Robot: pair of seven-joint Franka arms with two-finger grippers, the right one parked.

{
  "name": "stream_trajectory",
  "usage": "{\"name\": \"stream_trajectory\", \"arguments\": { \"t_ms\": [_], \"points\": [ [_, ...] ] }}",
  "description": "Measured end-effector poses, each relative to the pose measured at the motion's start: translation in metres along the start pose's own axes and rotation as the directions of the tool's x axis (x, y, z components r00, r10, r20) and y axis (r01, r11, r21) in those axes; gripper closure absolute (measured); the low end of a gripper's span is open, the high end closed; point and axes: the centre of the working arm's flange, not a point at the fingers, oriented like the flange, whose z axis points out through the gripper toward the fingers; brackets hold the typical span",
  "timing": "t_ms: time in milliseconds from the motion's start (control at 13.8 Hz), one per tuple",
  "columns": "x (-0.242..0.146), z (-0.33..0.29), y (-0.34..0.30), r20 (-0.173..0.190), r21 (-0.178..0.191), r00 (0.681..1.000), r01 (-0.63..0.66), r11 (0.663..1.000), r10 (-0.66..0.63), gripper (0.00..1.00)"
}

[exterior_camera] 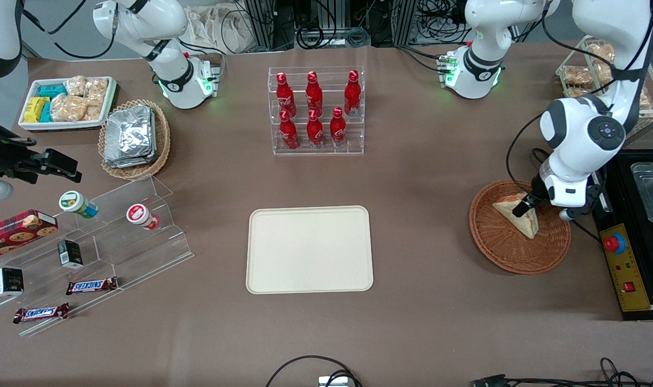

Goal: Place sandwich from basket to tray
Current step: 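Lower the left gripper and close it on the wrapped sandwich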

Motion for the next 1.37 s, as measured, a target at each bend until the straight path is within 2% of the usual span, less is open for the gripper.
{"name": "stream_trajectory", "arguments": {
  "t_ms": [433,578,794,1083,1156,1372],
  "points": [
    [-0.008,0.030,-0.006,-0.016,-0.024,1.000,0.012,1.000,-0.012,0.00],
    [-0.010,0.037,-0.008,-0.016,-0.028,1.000,0.012,1.000,-0.012,0.04],
    [-0.011,0.040,-0.008,-0.015,-0.028,1.000,0.009,1.000,-0.009,0.39],
    [-0.011,0.040,-0.009,-0.017,-0.027,0.999,-0.030,0.999,0.029,0.71],
    [-0.011,0.040,-0.009,-0.018,-0.027,0.999,-0.044,0.999,0.043,0.76],
    [-0.008,0.032,-0.011,-0.028,-0.026,0.991,-0.131,0.991,0.130,0.77]
  ]
}}
